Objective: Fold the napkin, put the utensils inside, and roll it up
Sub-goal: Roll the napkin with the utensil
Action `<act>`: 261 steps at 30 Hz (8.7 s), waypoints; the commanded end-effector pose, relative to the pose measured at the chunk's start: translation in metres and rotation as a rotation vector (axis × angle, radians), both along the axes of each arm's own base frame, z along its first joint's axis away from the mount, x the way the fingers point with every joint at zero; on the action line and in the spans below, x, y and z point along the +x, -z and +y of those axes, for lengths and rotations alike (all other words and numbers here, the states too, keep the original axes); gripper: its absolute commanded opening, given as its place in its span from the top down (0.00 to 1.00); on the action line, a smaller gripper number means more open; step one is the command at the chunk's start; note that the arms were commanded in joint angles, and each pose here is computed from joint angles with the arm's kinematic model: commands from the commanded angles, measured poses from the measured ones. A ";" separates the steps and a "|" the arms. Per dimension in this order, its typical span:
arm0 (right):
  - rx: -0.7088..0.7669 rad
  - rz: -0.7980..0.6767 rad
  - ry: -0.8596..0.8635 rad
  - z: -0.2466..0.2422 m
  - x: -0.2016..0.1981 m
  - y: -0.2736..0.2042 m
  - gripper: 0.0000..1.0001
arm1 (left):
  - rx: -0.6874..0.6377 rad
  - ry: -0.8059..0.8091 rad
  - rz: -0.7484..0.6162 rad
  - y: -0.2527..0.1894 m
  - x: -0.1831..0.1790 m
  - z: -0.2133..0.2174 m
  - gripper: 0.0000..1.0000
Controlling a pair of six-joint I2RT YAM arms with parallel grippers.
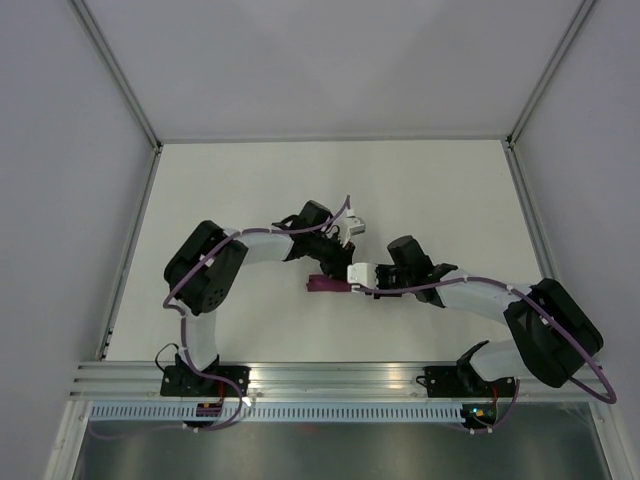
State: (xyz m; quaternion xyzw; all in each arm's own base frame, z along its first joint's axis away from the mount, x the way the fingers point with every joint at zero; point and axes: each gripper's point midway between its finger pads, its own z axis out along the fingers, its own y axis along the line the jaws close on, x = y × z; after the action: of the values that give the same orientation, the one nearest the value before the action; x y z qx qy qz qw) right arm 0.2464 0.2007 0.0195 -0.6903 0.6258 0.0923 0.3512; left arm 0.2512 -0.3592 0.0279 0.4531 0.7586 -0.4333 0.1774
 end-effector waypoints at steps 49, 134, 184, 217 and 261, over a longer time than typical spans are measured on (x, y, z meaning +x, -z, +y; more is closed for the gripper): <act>-0.199 0.509 -0.060 -0.034 -0.004 0.029 0.72 | 0.018 -0.162 -1.187 -0.040 -0.025 -0.003 0.42; 0.211 0.359 0.779 -0.150 0.084 -0.135 0.28 | 0.714 -0.583 -0.360 0.086 0.035 -0.022 0.96; 0.094 0.689 1.256 -0.124 0.166 0.010 0.62 | 0.723 -0.913 0.123 0.093 0.038 -0.030 0.80; 0.037 0.636 1.160 -0.079 0.190 0.018 0.63 | 0.603 -0.905 0.116 0.061 0.054 -0.038 0.54; 0.050 0.620 1.155 -0.078 0.188 0.007 0.71 | 0.503 -0.881 -0.012 0.012 0.075 -0.045 0.33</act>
State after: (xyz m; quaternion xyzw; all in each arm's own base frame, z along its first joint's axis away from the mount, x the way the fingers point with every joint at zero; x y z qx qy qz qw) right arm 0.4433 0.1243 0.0165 -0.1838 0.9602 0.1069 0.1812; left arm 0.3445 -0.4297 0.0270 0.0848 0.9459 -0.1711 0.2624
